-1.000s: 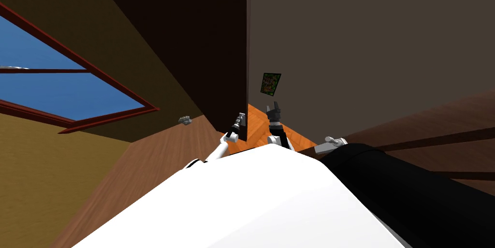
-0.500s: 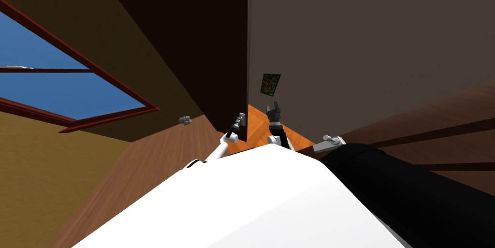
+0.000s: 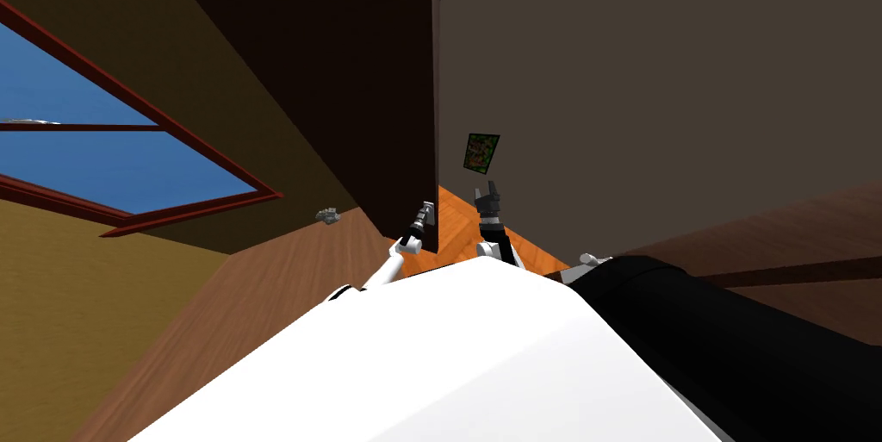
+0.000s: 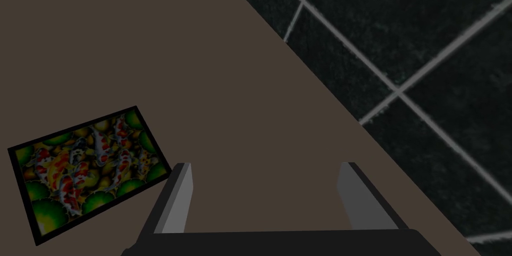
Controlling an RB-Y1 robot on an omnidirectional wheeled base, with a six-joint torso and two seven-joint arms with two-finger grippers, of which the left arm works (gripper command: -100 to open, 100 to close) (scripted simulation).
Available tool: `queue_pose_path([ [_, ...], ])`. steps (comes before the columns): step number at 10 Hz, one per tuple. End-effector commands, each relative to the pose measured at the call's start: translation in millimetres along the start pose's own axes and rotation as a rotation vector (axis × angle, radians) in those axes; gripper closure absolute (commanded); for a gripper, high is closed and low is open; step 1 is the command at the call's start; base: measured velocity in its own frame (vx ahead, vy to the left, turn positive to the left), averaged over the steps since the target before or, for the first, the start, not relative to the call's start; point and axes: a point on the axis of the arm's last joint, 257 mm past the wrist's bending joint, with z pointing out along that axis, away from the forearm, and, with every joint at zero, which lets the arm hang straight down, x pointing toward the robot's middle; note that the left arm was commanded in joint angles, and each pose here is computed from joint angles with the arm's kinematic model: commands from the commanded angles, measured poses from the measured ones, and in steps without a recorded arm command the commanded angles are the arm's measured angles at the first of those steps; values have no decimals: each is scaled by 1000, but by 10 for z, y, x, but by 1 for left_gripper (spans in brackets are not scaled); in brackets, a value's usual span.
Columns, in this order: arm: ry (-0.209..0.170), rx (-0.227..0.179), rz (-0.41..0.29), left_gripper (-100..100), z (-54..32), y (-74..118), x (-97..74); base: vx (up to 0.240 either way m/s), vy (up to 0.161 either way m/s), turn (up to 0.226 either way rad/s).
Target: Push the door open
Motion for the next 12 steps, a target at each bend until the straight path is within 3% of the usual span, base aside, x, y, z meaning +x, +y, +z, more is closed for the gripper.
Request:
queue_pose_path([
  [1,-22,10,8,100,20,-39,-137,166,-170,54],
  [4,-66,8,15,100,9,-27,-401,153,-164,44],
  [6,-76,7,16,100,6,-26,-455,105,-109,43],
  [12,-153,7,13,100,-19,-30,-863,103,-128,60],
])
